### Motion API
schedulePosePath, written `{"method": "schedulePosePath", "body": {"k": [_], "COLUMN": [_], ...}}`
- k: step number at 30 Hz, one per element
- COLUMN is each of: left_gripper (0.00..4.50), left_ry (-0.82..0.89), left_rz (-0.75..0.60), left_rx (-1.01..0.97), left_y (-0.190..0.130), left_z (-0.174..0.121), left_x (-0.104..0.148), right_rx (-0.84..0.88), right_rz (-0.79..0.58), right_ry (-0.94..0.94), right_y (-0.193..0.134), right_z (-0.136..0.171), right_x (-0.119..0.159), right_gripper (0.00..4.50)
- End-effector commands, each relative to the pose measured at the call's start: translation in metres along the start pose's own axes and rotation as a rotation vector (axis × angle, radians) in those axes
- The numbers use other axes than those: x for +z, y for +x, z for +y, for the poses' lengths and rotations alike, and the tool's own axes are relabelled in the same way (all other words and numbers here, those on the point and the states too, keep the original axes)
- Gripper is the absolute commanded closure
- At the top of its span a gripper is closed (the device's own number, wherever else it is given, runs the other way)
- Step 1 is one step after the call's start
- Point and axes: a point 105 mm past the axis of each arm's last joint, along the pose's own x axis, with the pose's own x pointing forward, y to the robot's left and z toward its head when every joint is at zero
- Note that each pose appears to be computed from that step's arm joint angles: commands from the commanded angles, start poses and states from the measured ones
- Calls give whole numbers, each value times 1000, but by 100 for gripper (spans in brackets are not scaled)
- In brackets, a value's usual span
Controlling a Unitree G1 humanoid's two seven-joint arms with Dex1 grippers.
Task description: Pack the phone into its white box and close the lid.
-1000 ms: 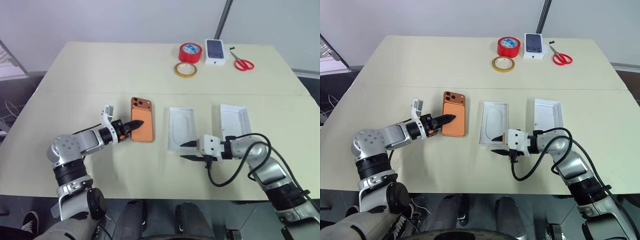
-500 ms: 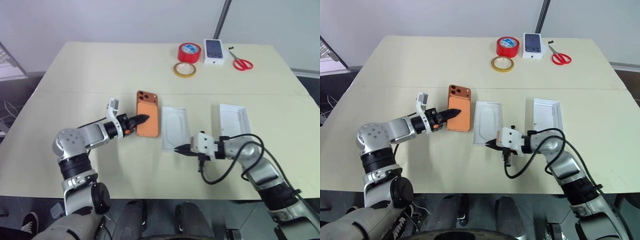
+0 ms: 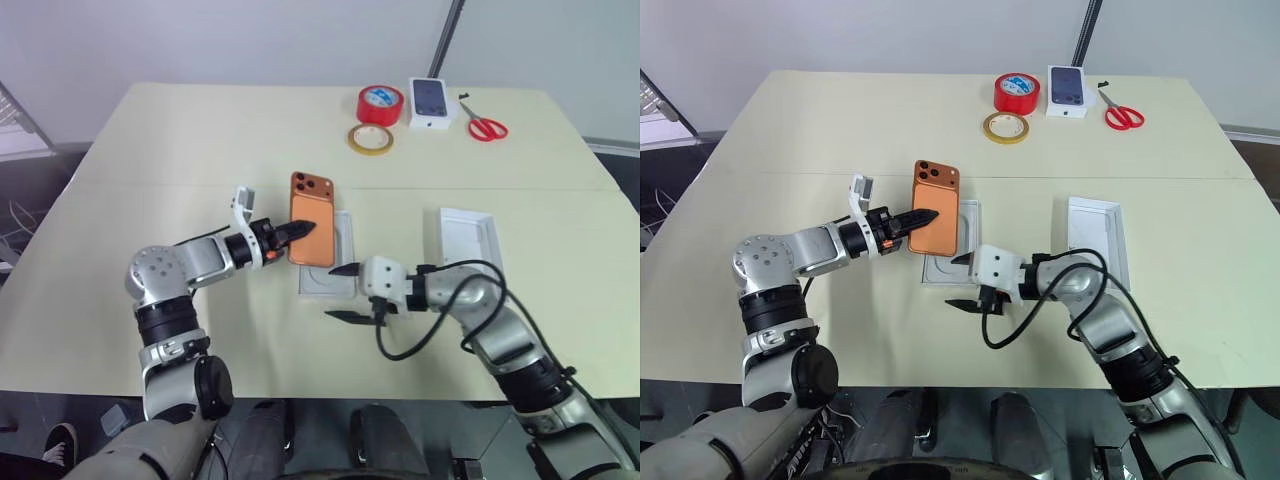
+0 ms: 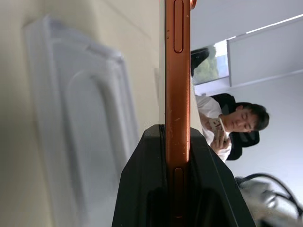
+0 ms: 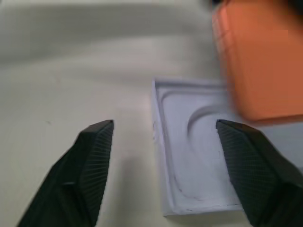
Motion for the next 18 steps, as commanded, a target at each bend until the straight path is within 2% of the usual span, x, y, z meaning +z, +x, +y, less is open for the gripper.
{"method": "schedulePosePath", "body": {"k": [1,5,10,12,14,18], "left_gripper": [450,450,450,353,277,64], "left_ry": [27,-1,-4,-25,15,56], "left_rz": [0,29,65,76,67,53], "left_rx": [-62,-49,-6,7,38,32], "left_y": [1,5,9,11,11,10], "left_z": [-14,-11,-7,-6,-6,-13], "left_x": [-4,-17,-25,-26,-23,-17], "right_rx": [-51,-111,-142,-151,-154,-164], "right_rz": [46,138,131,123,121,133], "right_ry": [-35,-64,-86,-93,-94,-91], "right_y": [-27,-42,-41,-38,-36,-38], "right_z": [-11,-26,-34,-36,-35,-35], "right_x": [-7,-27,-27,-26,-27,-33], "right_gripper": [114,114,114,107,107,107]}}
